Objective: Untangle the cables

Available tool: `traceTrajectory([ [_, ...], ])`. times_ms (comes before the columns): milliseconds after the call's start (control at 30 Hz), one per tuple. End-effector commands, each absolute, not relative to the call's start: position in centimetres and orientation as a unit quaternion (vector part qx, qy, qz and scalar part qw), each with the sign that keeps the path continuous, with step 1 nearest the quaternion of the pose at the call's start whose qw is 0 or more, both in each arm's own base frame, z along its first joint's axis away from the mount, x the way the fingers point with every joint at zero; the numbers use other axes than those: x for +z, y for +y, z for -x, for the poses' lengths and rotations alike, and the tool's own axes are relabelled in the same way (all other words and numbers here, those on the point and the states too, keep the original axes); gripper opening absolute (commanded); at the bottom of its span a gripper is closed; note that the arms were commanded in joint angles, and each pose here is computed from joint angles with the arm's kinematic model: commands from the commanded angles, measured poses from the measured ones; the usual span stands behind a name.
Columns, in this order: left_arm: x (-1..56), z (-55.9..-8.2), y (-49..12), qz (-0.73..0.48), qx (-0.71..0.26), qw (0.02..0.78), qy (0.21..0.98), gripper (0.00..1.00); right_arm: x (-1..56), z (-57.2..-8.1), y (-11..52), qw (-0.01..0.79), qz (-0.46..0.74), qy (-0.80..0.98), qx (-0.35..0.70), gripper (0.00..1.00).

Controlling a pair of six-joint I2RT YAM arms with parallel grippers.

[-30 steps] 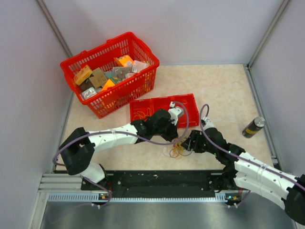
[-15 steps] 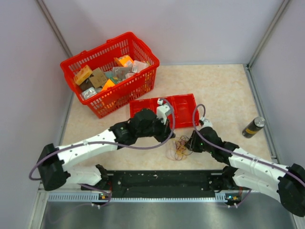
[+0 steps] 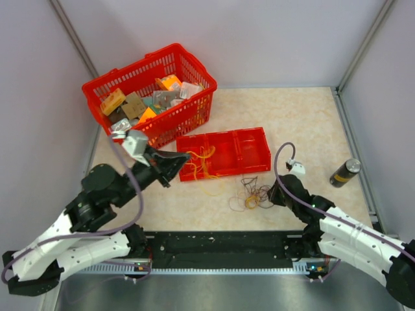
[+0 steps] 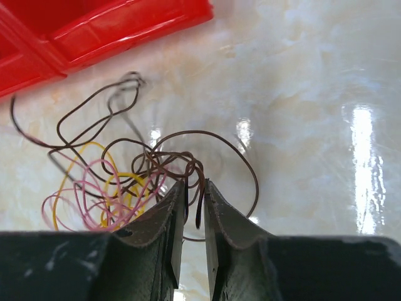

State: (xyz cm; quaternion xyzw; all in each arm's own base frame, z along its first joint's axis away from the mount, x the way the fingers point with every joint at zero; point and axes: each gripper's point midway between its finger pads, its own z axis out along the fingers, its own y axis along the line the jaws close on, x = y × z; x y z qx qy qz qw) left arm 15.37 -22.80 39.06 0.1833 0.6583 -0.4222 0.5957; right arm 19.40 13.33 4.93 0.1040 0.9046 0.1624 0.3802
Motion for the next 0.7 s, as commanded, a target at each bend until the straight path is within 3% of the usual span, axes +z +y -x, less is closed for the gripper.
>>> traceTrajectory([
  [0,43.0,-14.8,-18.8,-0.151,-0.409,0.649,0.624,0.00,5.5,-20.1,12.0,0.393,-0.118,0.901,0.141,0.18],
  [200,44.5,-13.3,-17.0,-0.148,-0.425,0.657,0.604,0.00,6.2,-20.4,12.2,0.395,-0.111,0.900,0.145,0.19],
  [433,41.4,-14.7,-17.9,-0.129,-0.402,0.631,0.652,0.00,9.6,-20.6,14.1,0.406,-0.059,0.893,0.187,0.54],
  [667,36.5,-17.1,-21.7,-0.131,-0.369,0.568,0.724,0.00,11.4,-20.6,15.0,0.407,-0.041,0.888,0.209,0.58],
])
